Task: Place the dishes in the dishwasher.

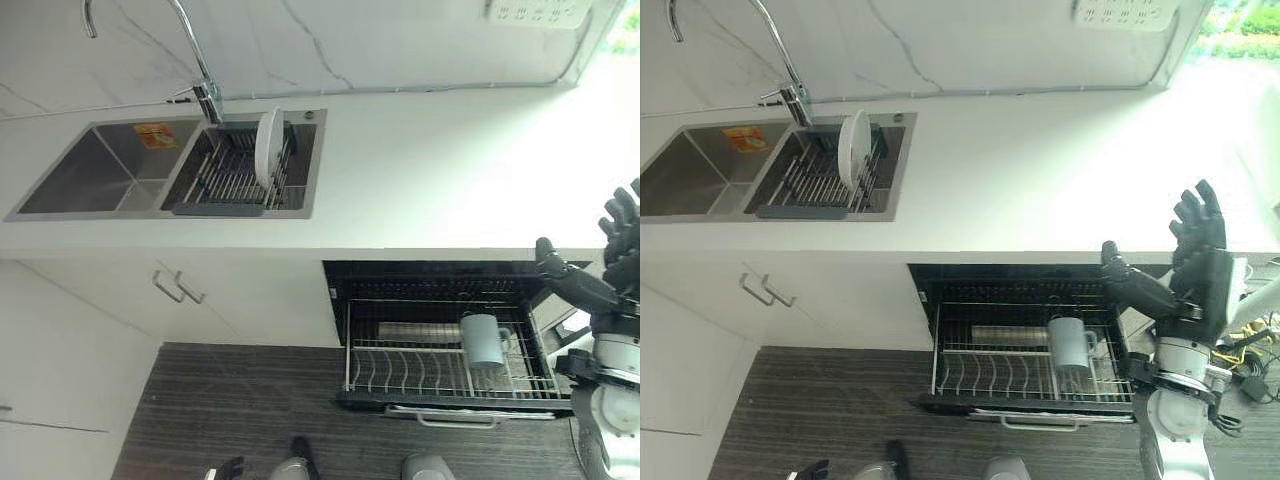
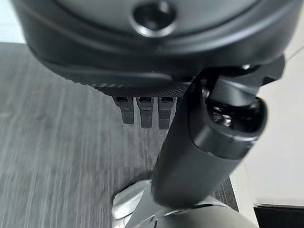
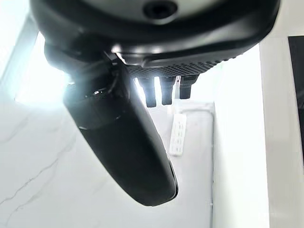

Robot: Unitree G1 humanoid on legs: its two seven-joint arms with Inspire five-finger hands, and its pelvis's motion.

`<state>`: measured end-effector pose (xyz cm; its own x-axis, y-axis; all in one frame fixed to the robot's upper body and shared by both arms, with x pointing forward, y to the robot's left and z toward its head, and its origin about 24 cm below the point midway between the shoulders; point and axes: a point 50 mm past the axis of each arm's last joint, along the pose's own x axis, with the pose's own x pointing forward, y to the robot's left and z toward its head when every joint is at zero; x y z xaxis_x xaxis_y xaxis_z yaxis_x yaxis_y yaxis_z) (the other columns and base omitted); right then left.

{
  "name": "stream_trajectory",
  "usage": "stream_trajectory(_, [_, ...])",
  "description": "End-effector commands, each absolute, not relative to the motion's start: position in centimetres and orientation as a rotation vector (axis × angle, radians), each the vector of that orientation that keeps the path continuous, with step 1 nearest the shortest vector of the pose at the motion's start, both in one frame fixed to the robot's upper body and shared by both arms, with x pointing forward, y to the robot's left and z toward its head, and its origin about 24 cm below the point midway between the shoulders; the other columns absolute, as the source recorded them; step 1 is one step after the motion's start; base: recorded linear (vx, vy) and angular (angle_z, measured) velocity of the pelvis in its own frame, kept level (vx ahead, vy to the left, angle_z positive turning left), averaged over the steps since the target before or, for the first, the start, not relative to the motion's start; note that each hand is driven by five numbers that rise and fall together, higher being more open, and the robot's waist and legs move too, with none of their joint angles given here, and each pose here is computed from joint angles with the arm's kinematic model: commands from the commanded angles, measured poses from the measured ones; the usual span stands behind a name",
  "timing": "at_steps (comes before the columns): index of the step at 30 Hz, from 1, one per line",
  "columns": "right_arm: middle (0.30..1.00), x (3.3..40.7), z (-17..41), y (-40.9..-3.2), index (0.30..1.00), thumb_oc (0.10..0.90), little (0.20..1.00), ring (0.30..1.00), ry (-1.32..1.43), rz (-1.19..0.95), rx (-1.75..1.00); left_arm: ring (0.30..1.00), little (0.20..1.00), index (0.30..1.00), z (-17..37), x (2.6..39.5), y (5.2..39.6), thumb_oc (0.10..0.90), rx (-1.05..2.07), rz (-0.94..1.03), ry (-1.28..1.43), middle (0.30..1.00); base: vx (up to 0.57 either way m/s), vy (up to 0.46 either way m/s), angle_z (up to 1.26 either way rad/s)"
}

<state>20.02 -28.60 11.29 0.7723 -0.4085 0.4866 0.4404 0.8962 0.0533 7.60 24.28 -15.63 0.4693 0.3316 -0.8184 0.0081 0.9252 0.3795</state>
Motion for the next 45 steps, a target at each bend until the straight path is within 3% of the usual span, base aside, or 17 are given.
stream_trajectory(1, [0.900, 20.1, 16.9, -27.2, 0.900, 0.800, 0.900, 0.900, -0.816, -0.372, -0.092, 0.900, 0.900, 0.900, -14.5, 11.4, 23.7, 0.800, 0.393, 0.149, 0.924, 0.900, 0.12, 0.171, -0.02])
stream_trajectory(14, [0.900, 20.7, 16.6, -26.4, 0.900, 0.800, 0.900, 0.900, -0.807, -0.339, -0.048, 0.900, 0.900, 0.900, -14.9, 9.3, 24.4, 0.800, 0.503, 0.219, 0.993, 0.900, 0.06, 0.090, -0.46])
stream_trajectory(25, [0.900, 20.6, 16.3, -27.1, 0.900, 0.800, 0.900, 0.900, -0.801, -0.304, -0.078, 0.900, 0.900, 0.900, -13.3, 12.1, 25.2, 0.800, 0.672, 0.308, 0.828, 0.900, 0.03, -0.090, -0.06])
stream_trajectory(30, [0.900, 21.3, 16.5, -26.2, 0.900, 0.800, 0.900, 0.900, -0.792, -0.264, -0.085, 0.900, 0.900, 0.900, -14.0, 11.3, 25.1, 0.800, 0.570, 0.339, 0.953, 0.900, 0.17, 0.151, -0.44])
stream_trajectory(41, [0.900, 20.8, 16.4, -27.2, 0.900, 0.800, 0.900, 0.900, -0.756, -0.345, -0.104, 0.900, 0.900, 0.900, -15.4, 9.6, 23.4, 0.800, 0.484, 0.156, 1.049, 0.900, 0.25, 0.298, -0.33])
stream_trajectory(45, [0.900, 20.8, 16.1, -27.8, 0.900, 0.800, 0.900, 0.900, -0.735, -0.376, -0.074, 0.900, 0.900, 0.900, -15.1, 10.5, 24.0, 0.800, 0.479, 0.158, 1.064, 0.900, 0.27, 0.413, -0.04])
